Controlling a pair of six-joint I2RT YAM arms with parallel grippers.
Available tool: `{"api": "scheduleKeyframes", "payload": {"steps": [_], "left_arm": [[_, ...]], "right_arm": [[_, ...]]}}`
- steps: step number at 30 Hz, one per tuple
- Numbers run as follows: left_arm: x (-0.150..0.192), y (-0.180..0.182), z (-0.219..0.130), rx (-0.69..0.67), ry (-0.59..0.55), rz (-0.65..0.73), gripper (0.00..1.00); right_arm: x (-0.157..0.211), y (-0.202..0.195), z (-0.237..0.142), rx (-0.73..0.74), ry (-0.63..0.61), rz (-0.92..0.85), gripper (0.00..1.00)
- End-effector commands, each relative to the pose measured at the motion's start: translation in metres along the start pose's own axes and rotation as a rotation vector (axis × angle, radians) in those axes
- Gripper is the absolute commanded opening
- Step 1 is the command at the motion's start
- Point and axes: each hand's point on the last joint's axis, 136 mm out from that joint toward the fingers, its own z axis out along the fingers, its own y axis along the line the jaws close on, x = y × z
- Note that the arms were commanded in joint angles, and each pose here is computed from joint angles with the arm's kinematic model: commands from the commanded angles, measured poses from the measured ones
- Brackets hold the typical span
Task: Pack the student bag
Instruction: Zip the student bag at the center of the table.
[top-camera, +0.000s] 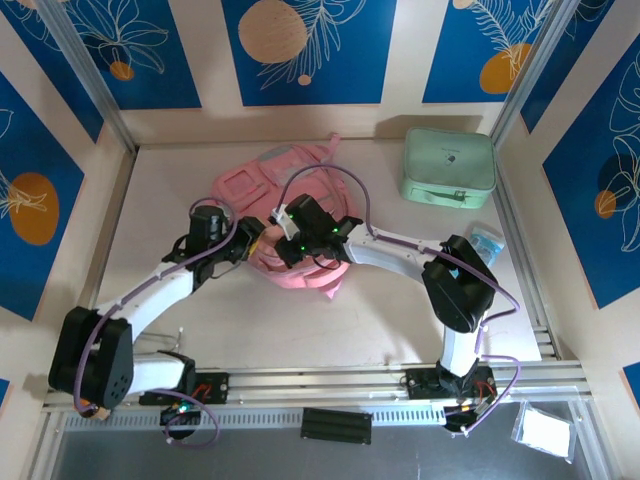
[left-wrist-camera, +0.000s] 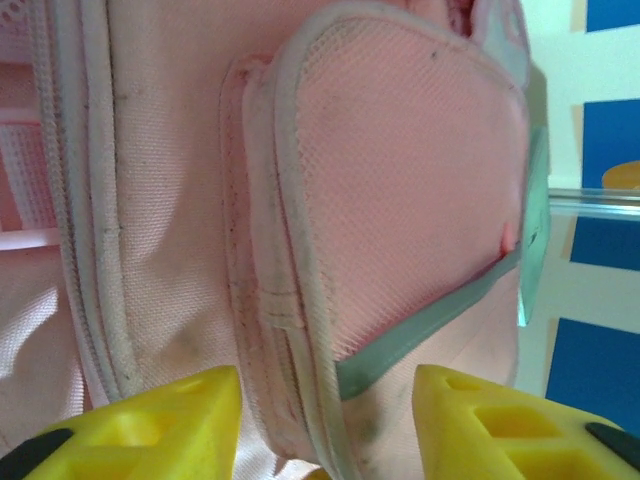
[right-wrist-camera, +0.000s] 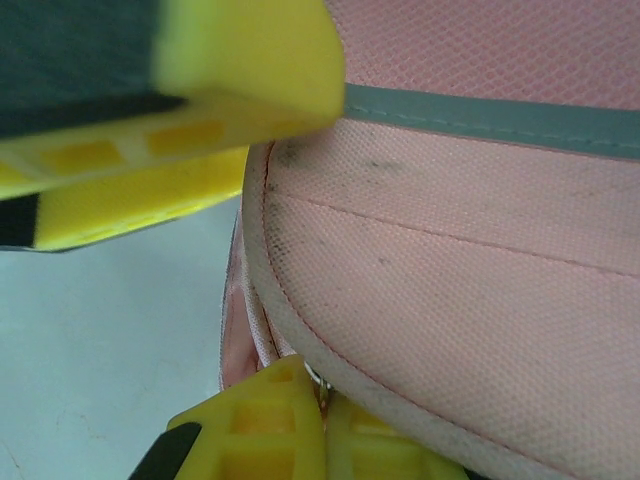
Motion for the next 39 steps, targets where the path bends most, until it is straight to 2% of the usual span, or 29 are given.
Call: {"api": "scheduleKeyframes", "payload": {"steps": [1,4,8,10,14,18,22,26,30,33,35,39], "left_arm": [[-0.001,-0.013,0.005,0.046,0.017,-0.005,0.4],[-0.001,-0.011,0.008,0.041,0.018,-0.016,0.28],[-0.002,-0.01,0.009,0.032,0.012,-0.002,0.06],[-0.003,-0.009,0.009,0.025,0.012,0.014,0.0],[-0.004,-0.013,0.01,0.009,0.027,0.071,0.0],[-0.002,-0.015,0.011,0.0,0.046,0.101,0.0],[0.0,-0.017,0.014,-0.002,0.074,0.119,0.0],[-0.001,-0.02,0.021,-0.029,0.11,0.172,0.0],[-0.014,-0.026,0.031,-0.089,0.159,0.261,0.0],[-0.034,-0.031,0.036,-0.116,0.145,0.291,0.0],[-0.047,-0.031,0.037,-0.136,0.124,0.295,0.06],[-0.07,-0.028,0.024,-0.18,0.047,0.277,0.37]], "right_arm": [[-0.018,0.015,-0.003,-0.055,-0.049,-0.006,0.0],[-0.015,0.007,-0.003,-0.016,-0.04,-0.008,0.0],[-0.005,-0.012,-0.007,0.057,-0.032,-0.004,0.0],[-0.002,-0.021,-0.015,0.084,-0.042,-0.004,0.0],[0.011,-0.058,-0.033,0.181,-0.069,0.009,0.0],[0.02,-0.1,-0.047,0.242,-0.055,0.128,0.0],[0.017,-0.121,-0.06,0.291,-0.056,0.232,0.0],[0.021,-0.12,-0.065,0.294,-0.034,0.28,0.0],[0.032,-0.09,-0.062,0.171,-0.01,0.252,0.0],[0.035,-0.062,-0.055,0.069,0.002,0.224,0.0],[0.032,-0.041,-0.049,-0.005,0.002,0.207,0.0],[0.019,-0.005,-0.03,-0.11,0.005,0.178,0.0]]}}
